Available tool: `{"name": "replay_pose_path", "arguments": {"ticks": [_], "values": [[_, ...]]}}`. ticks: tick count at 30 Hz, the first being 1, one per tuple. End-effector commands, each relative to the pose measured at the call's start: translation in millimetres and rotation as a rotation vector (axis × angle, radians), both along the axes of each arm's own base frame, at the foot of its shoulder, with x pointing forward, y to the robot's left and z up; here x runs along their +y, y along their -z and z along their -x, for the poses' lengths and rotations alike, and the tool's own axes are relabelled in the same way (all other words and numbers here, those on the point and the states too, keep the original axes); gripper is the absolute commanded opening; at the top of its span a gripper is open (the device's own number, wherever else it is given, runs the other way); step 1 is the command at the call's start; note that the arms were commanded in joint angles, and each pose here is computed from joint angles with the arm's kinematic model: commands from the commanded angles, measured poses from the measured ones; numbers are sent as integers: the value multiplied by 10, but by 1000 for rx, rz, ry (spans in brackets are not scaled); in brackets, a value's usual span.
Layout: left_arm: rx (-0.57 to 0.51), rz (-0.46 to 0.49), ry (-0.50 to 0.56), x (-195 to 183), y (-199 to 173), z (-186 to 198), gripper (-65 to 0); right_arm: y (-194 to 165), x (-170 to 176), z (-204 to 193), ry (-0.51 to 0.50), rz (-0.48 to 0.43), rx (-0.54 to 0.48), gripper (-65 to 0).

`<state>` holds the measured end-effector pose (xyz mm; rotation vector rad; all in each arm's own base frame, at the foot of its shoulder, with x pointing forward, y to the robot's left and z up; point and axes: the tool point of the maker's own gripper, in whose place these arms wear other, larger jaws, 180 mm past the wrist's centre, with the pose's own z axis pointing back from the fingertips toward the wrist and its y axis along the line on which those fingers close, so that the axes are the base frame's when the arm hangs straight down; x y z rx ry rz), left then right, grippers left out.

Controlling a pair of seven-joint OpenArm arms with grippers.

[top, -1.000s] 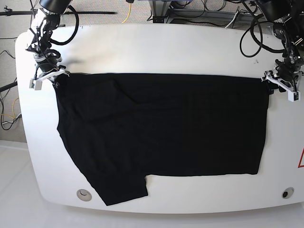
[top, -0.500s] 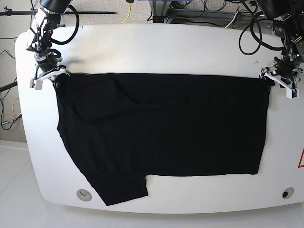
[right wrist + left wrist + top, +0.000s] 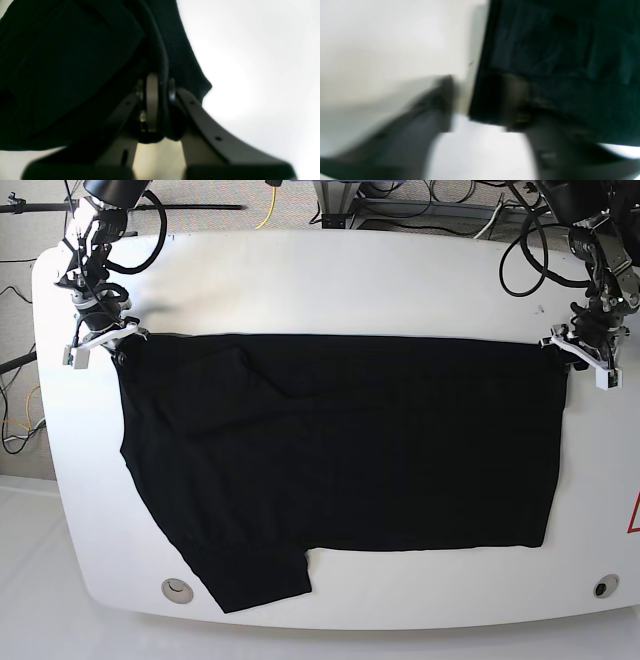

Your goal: Fold the T-shirt properly

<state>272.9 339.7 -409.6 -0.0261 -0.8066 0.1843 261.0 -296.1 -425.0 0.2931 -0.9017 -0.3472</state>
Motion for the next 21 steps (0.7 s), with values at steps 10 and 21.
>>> {"name": "replay_pose_path", "arguments": {"ticks": [10,21], "values": [[-38,-40,-2,95,-167,-86,-629,12,-39,21,-10,19,29,-650],[-8,-38,18,41,-103,-45,-650,41,-27,37,-6,15,36,-647]]}}
